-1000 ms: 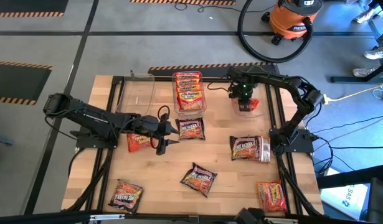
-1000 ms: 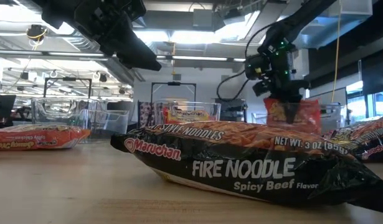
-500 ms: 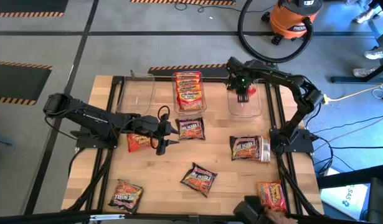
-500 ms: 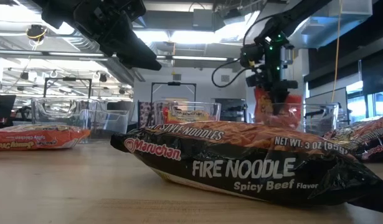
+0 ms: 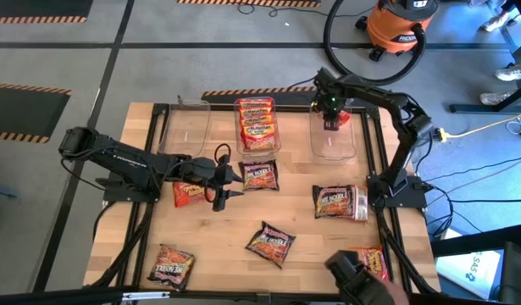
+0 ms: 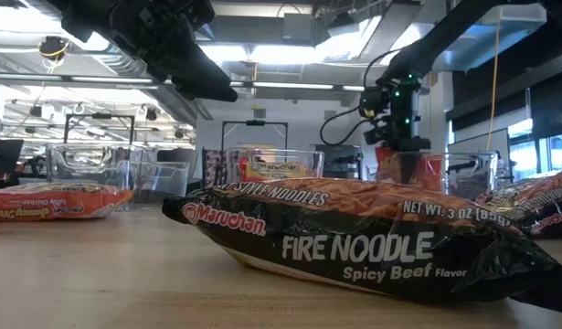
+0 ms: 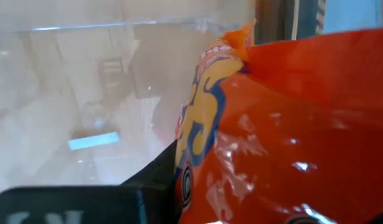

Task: Sort Maruchan noodles
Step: Put the bottom left orange noodle pack into the right transparent bin

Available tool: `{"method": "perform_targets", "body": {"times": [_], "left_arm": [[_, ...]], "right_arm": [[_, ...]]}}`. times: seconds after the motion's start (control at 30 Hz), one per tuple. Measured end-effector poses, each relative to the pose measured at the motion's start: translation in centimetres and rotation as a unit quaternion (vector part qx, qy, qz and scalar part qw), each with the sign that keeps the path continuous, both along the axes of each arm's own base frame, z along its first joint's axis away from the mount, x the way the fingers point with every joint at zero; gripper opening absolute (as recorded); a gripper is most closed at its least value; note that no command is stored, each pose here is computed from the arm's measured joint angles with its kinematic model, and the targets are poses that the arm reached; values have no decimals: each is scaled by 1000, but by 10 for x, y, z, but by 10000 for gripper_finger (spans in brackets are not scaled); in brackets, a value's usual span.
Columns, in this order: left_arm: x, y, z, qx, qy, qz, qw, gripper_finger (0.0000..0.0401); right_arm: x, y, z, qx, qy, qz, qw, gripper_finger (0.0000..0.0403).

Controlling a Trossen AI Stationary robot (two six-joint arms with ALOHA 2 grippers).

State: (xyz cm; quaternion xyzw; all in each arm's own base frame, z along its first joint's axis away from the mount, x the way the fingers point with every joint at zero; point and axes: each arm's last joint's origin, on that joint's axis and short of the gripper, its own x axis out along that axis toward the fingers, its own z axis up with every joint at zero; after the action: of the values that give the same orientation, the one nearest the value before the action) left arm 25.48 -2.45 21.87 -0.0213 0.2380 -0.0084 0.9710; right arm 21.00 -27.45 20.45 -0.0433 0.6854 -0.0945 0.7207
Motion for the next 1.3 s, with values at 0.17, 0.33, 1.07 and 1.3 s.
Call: {"method": "perform_targets", "body": {"times": [0.17, 0.33, 1.07, 1.3], "left_arm": [[0, 0, 0, -6, 0, 3, 1000, 195], [0, 0, 0, -6, 0, 3, 1000, 195], [0, -1, 0, -8, 1, -13, 1000, 195], [0, -1, 0, -7, 1, -14, 1000, 195]], "right_arm": [[3, -4, -10, 4, 6, 11, 1000, 130], [5, -6, -19, 14, 14, 13, 1000, 131], [9, -14, 3, -15, 41, -7, 999, 217], [7, -17, 6, -45, 75, -16, 996, 216]]}}
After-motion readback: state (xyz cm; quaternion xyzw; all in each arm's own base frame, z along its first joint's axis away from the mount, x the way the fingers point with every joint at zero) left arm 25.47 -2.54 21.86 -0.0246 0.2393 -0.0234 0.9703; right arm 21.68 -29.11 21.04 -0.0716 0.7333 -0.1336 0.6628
